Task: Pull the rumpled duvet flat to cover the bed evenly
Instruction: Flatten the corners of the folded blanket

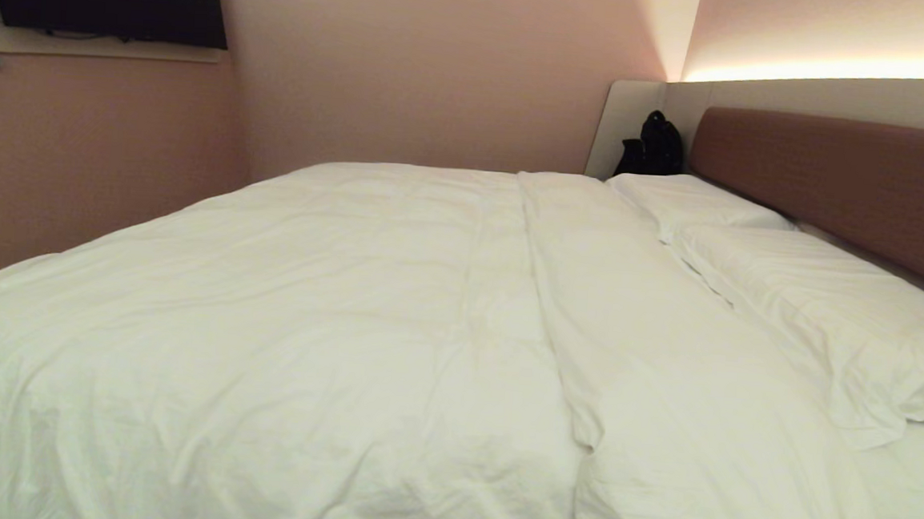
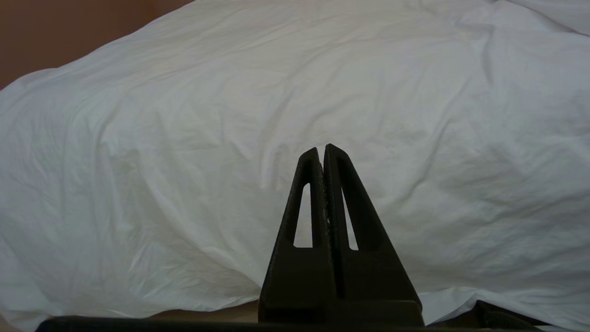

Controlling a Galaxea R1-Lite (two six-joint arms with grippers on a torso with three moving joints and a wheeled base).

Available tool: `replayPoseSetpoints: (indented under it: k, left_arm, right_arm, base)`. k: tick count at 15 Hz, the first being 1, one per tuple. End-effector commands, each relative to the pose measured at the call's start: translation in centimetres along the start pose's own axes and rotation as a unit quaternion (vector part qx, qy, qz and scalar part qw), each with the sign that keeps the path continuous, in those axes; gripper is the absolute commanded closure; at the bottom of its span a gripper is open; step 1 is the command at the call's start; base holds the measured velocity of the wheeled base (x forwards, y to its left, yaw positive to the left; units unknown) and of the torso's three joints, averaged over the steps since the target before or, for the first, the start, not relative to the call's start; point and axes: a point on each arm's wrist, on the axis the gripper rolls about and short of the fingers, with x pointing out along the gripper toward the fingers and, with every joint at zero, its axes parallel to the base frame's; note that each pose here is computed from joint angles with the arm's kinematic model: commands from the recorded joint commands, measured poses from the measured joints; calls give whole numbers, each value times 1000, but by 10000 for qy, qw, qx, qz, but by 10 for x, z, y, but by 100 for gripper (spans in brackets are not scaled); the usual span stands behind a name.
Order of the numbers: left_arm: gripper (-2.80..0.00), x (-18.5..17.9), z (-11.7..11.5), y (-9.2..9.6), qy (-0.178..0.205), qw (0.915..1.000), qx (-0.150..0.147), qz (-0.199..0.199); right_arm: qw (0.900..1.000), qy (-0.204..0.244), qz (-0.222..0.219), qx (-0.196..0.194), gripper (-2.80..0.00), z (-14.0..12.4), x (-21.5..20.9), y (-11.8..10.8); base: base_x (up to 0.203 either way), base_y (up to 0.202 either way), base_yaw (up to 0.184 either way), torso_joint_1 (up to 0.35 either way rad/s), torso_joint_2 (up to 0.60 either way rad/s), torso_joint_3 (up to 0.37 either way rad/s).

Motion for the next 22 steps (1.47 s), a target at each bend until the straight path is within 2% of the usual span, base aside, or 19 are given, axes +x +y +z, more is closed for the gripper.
replayPoseSetpoints:
  k: [1,3,6,10,13,17,20,22]
  left_arm:
    - [0,0,0,0,2,10000,8,1]
    - [0,0,0,0,1,10000,8,-6]
    - [0,0,0,0,3,10000,-15,7]
    - [0,0,0,0,2,10000,-22,1]
    - [0,0,0,0,2,10000,8,1]
    - [0,0,0,0,-5,10000,1,4]
    - [0,0,0,0,-13,10000,1,3]
    - [0,0,0,0,-12,10000,1,10]
  right_arm:
    - [9974,-43,708,-103,0,-13,-7,-2]
    - [9956,91,901,-245,0,-23,-1,0]
    - [9906,123,1155,-729,0,-47,18,4]
    - [9845,-421,1273,-1127,0,-72,37,7]
    - [9840,-238,1312,-1182,0,-87,42,7]
    - [9798,63,1590,-1212,0,-108,47,6]
    - [9789,225,1707,-1100,0,-112,47,6]
    - [9769,544,1732,-1124,0,-118,46,5]
  base:
    - [0,0,0,0,0,0]
    - [0,0,0,0,0,0]
    - [0,0,0,0,0,0]
    - [0,0,0,0,0,0]
    - [0,0,0,0,0,0]
    - [0,0,0,0,0,0]
    - [0,0,0,0,0,0]
    - [0,0,0,0,0,0]
